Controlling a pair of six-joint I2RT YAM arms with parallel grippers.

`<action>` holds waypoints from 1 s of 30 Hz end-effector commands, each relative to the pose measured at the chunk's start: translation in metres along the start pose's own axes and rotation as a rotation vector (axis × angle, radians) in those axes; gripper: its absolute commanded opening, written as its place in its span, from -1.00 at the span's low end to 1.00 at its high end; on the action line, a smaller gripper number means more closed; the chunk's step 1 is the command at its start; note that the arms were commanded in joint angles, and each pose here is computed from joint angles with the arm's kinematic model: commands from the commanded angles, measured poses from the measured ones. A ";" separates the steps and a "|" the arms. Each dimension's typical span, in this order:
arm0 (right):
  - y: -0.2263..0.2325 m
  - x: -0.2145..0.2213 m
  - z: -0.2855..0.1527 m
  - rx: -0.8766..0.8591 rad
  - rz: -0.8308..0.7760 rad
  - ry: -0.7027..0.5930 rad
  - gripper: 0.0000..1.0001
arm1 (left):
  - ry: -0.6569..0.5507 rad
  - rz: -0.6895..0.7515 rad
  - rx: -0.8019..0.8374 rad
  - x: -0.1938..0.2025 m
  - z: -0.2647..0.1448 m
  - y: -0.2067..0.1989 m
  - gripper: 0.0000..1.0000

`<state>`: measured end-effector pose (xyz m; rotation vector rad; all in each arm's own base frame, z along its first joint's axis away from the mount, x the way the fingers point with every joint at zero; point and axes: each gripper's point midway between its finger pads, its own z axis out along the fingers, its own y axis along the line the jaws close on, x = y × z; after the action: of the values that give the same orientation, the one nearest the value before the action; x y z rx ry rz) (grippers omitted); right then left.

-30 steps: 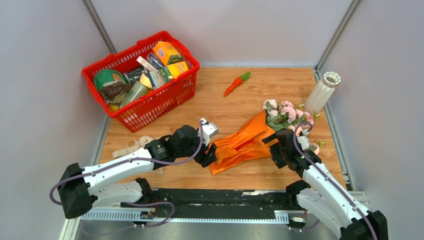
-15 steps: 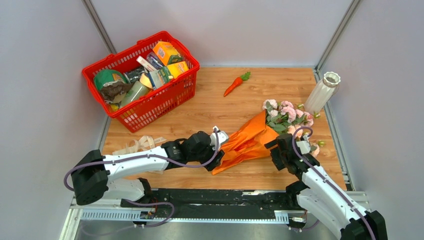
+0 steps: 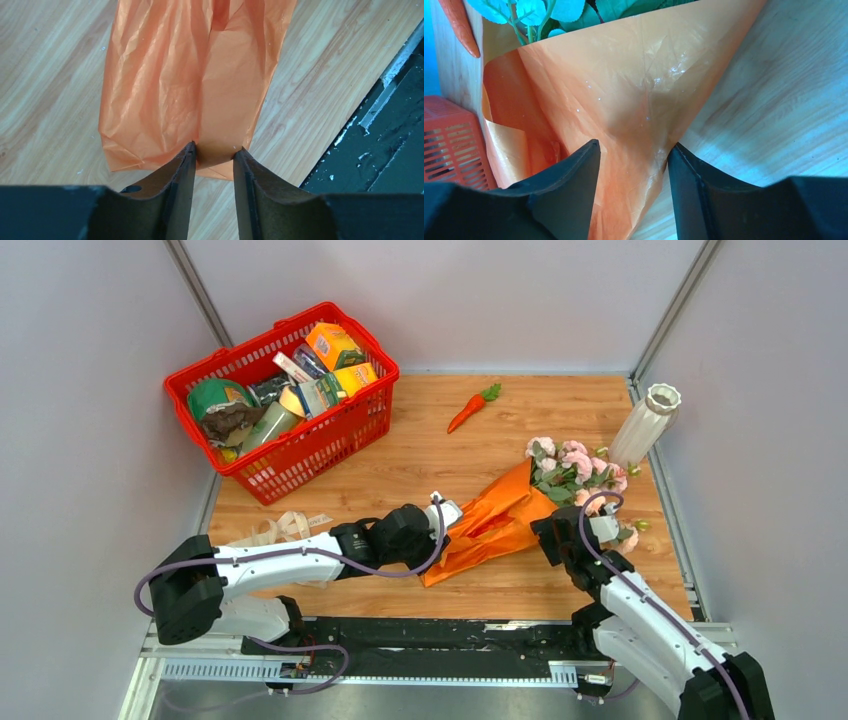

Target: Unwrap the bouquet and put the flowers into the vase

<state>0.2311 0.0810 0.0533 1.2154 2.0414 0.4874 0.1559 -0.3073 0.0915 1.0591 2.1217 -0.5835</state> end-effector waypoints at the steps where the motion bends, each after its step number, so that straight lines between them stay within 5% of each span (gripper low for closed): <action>1: 0.016 -0.018 0.005 -0.043 -0.005 -0.082 0.07 | -0.107 0.001 -0.024 -0.034 -0.006 0.000 -0.23; 6: 0.017 -0.025 0.009 -0.038 -0.011 -0.105 0.02 | -0.106 -0.006 -0.043 -0.034 -0.005 0.003 -0.46; 11: 0.020 -0.026 0.009 -0.044 -0.011 -0.087 0.00 | -0.115 -0.049 -0.076 -0.038 -0.008 0.008 -1.00; 16: 0.016 -0.027 0.004 -0.065 -0.006 -0.093 0.04 | -0.128 -0.126 -0.278 -0.045 -0.025 0.044 -1.00; 30: 0.000 -0.030 0.004 -0.033 -0.033 -0.111 -0.04 | -0.069 -0.344 -0.473 -0.047 -0.032 0.118 -1.00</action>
<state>0.2422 0.0620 0.0614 1.1697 1.9724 0.4558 0.2425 -0.2496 0.1246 0.4944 2.2294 -0.2799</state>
